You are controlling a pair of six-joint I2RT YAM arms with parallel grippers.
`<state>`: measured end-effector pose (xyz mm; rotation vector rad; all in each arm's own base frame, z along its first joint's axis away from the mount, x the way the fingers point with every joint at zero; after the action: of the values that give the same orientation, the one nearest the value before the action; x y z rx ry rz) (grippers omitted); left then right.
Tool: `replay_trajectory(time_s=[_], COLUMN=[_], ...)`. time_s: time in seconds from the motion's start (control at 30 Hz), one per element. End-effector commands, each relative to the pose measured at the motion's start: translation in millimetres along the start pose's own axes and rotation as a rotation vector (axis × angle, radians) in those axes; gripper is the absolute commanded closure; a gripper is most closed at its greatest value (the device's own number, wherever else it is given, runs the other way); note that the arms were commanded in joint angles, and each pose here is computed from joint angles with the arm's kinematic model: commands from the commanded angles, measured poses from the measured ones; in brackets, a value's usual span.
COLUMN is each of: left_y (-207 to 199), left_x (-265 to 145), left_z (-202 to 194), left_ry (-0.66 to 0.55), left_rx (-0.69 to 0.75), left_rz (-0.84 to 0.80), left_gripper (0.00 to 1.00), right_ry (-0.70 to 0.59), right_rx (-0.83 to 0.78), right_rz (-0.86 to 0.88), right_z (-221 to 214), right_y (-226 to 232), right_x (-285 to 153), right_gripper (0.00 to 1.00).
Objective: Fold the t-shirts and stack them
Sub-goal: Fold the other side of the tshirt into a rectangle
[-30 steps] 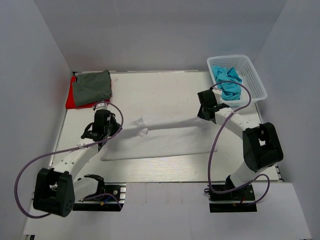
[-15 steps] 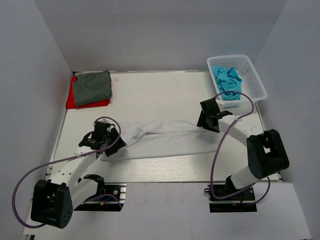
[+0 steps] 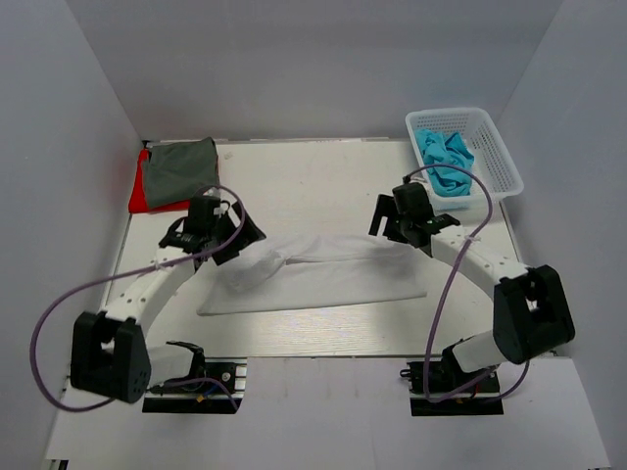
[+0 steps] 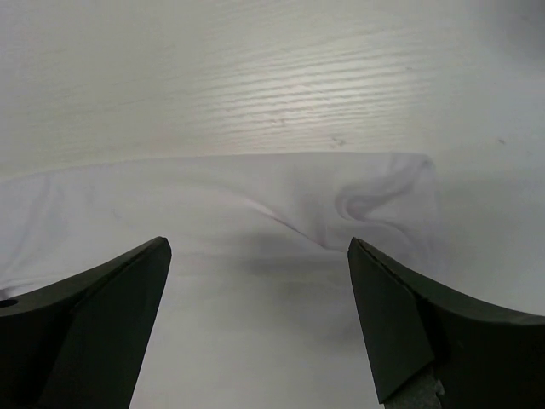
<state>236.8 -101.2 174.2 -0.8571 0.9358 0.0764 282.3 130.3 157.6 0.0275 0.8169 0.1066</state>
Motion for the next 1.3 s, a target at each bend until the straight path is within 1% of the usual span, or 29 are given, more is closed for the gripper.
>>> replay_trajectory(time_s=[0.0, 0.03, 0.1, 0.13, 0.23, 0.33, 0.4, 0.47, 0.57, 0.63, 0.67, 0.73, 0.8, 0.87, 0.93, 0.97, 1.03, 1.07, 1.1, 1.13, 1.17, 1.2, 1.23, 1.27], left_y=[-41, -42, -47, -45, -46, -48, -55, -53, -40, -23, -19, -8, -2, -9, -26, -32, -53, -58, -62, -60, -58, -58, -51, -43], left_x=[15, 32, 45, 59, 71, 75, 67, 63, 55, 54, 54, 53, 54, 49, 38, 29, 7, 1, -4, -8, -11, -12, -12, -13], left_z=[21, 15, 16, 7, -4, -29, -38, -56, -78, -92, -99, -106, -117, -115, -108, -109, -100, -96, -92, -88, -82, -79, -72, -72], left_ry=[-0.028, 0.009, 0.024, 0.068, 0.124, 0.183, 0.181, 0.232, 0.297, 0.347, 0.358, 0.375, 0.407, 0.38, 0.335, 0.336, 0.279, 0.245, 0.195, 0.165, 0.114, 0.09, 0.061, 0.056], left_rx=[0.069, 0.092, 0.097, 0.108, 0.136, 0.182, 0.199, 0.229, 0.249, 0.252, 0.268, 0.256, 0.282, 0.302, 0.35, 0.372, 0.417, 0.417, 0.426, 0.426, 0.409, 0.397, 0.363, 0.304], left_rz=[-0.139, -0.117, -0.108, -0.076, -0.051, -0.068, -0.111, -0.123, -0.075, -0.013, -0.001, 0.042, 0.088, 0.108, 0.06, 0.042, -0.06, -0.083, -0.078, -0.066, -0.019, 0.01, 0.064, 0.155], left_gripper=[0.0, 0.0, 0.0, 0.0, 0.0, 0.01, 0.01, 0.01, 0.01, 0.01, 0.01, 0.01, 0.03, 0.04, 0.04, 0.04, 0.04, 0.04, 0.01, 0.01, 0.01, 0.01, 0.01, 0.01], right_ry=[-0.059, -0.05, 0.026, 0.051, 0.095, 0.134, 0.143, 0.159, 0.16, 0.159, 0.157, 0.158, 0.15, 0.139, 0.103, 0.094, 0.054, 0.042, 0.028, 0.019, 0.006, -0.002, -0.003, -0.003], right_rx=[-0.016, -0.016, -0.007, -0.005, 0.01, 0.011, 0.017, 0.02, 0.032, 0.037, 0.038, 0.045, 0.047, 0.035, 0.031, 0.02, 0.016, 0.008, 0.005, 0.001, -0.018, -0.018, -0.023, -0.019], right_rz=[0.127, 0.139, 0.114, 0.107, 0.079, 0.049, 0.031, 0.025, 0.016, 0.013, 0.017, 0.017, 0.02, 0.029, 0.027, 0.028, 0.034, 0.038, 0.04, 0.048, 0.034, 0.017, -0.017, -0.025], right_z=[23, 25, 16, 13, 5, -13, -20, -27, -29, -28, -26, -27, -25, -23, -16, -14, -5, -3, 0, 1, 4, 7, 7, 9], right_y=[22, 25, 26, 27, 21, 15, 11, 9, 7, 6, 7, 6, 5, 5, 5, 4, 4, 5, 4, 6, 3, 2, 0, -1], right_x=[16, 19, 36, 42, 46, 47, 46, 46, 44, 43, 43, 43, 42, 39, 32, 31, 22, 21, 18, 16, 15, 15, 18, 20], right_gripper=[0.1, 0.1, 0.1, 0.1, 0.1, 0.1, 0.1, 0.1, 0.1, 0.1, 0.1, 0.1, 0.1, 0.1, 0.1, 0.1, 0.1, 0.1, 0.1, 0.1, 0.1, 0.1, 0.1, 0.1])
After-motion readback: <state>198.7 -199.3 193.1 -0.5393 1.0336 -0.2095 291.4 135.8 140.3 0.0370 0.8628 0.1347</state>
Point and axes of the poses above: each gripper's point midway between its finger pads, its own x axis out along the fingers, its own y axis along the line the jaws close on, z = x × y, the point moved 8 cm from there along -x, back along the fingers, and after that the axes turned 13 degrees about -x, right-handed, at the moved point
